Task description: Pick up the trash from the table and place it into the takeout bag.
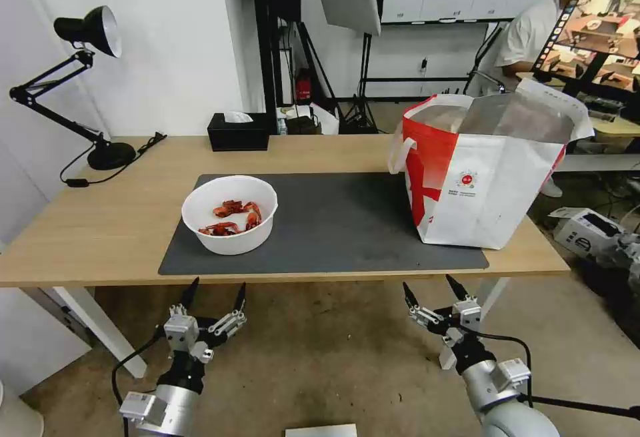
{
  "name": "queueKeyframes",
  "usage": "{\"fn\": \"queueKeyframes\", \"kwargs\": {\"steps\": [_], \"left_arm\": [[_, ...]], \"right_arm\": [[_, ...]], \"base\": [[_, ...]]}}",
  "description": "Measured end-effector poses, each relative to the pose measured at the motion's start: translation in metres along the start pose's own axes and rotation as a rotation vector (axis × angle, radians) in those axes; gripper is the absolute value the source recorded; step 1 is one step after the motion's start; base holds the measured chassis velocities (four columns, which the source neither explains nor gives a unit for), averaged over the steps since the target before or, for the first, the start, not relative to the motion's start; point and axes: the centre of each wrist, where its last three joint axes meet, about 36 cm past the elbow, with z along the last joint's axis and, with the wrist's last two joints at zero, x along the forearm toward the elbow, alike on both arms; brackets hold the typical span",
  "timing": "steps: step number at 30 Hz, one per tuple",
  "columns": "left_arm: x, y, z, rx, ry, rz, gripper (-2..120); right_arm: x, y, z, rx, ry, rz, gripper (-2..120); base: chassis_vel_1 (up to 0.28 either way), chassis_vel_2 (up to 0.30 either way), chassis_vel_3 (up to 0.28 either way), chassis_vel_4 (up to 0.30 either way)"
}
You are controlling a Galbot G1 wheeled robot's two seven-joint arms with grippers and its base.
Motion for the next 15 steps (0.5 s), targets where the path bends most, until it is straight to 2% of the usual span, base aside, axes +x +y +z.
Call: {"fn": "queueKeyframes", "kwargs": {"steps": [2, 10, 12, 13, 15], "left_arm": [[-0.004, 0.003, -0.002, 0.001, -0.004, 0.0, 100], [-0.031, 0.02, -0.03, 0.002, -0.043, 0.002, 100], [-0.046, 0.03, -0.048, -0.029, -0.019, -0.005, 100], [-0.046, 0.03, -0.048, -0.029, -0.019, -0.005, 100], [-0.063, 0.039, -0.067, -0.037, 0.023, -0.014, 100]], "right_arm": [[0.0, 0.0, 0.0, 0.0, 0.0, 0.0, 100], [0.0, 0.0, 0.0, 0.0, -0.001, 0.0, 100], [0.0, 0.0, 0.0, 0.0, -0.001, 0.0, 100], [0.0, 0.0, 0.0, 0.0, -0.001, 0.0, 100], [0.0, 0.0, 0.0, 0.0, -0.001, 0.0, 100]], "base": [[0.0, 0.0, 0.0, 0.0], [0.0, 0.0, 0.0, 0.0], [0.0, 0.0, 0.0, 0.0], [0.0, 0.0, 0.0, 0.0], [0.0, 0.0, 0.0, 0.0]]}}
